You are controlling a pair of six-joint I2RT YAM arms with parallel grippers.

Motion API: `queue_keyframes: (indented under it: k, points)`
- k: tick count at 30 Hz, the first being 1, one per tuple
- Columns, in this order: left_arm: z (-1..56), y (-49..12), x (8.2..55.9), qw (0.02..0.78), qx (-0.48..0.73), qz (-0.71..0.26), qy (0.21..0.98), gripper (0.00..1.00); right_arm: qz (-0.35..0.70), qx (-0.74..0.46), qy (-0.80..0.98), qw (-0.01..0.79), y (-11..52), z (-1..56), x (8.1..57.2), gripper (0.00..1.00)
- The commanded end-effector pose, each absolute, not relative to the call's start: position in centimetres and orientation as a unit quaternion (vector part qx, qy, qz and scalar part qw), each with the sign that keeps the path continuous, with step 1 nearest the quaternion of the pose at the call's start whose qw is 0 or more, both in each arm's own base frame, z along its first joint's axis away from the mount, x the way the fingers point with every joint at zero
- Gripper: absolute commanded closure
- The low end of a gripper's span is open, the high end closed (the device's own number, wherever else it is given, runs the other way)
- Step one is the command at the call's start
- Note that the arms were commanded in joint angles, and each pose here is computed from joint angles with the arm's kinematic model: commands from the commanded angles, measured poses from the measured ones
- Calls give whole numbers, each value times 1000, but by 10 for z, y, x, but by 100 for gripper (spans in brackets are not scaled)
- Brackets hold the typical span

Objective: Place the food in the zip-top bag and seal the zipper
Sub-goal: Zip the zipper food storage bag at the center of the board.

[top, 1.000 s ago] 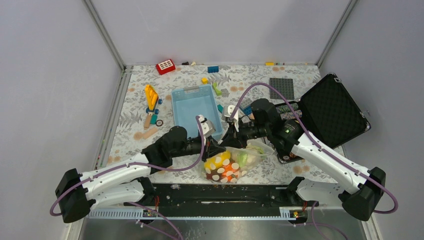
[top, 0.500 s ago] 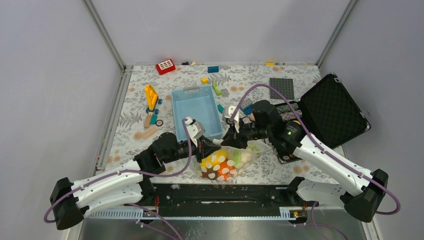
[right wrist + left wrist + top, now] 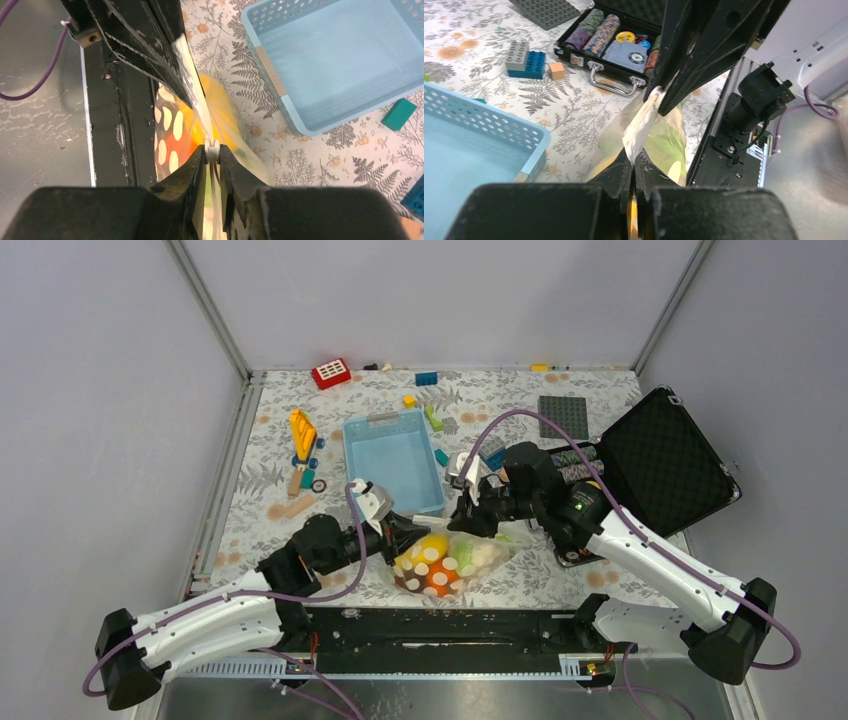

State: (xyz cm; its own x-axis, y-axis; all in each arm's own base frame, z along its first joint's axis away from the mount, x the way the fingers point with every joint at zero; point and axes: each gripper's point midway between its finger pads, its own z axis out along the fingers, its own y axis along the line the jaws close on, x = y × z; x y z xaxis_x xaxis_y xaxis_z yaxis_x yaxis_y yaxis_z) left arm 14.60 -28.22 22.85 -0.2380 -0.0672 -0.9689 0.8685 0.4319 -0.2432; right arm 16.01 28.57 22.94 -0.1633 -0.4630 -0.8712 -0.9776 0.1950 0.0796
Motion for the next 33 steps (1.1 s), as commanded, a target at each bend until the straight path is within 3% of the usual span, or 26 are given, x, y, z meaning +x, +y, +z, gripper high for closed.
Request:
queue_keyframes:
  k: [1,9,33]
  points:
    - [258,-267,164,595,256,-417,637,100,300,-523,711,363,268,217,168,100]
    - [242,-237,194,615,174,-339,690,100,270,-516,731,355,260,206,175,100]
    - [213,-169,215,614,32,-210,760,100,163,-443,809,349,206,174,182,100]
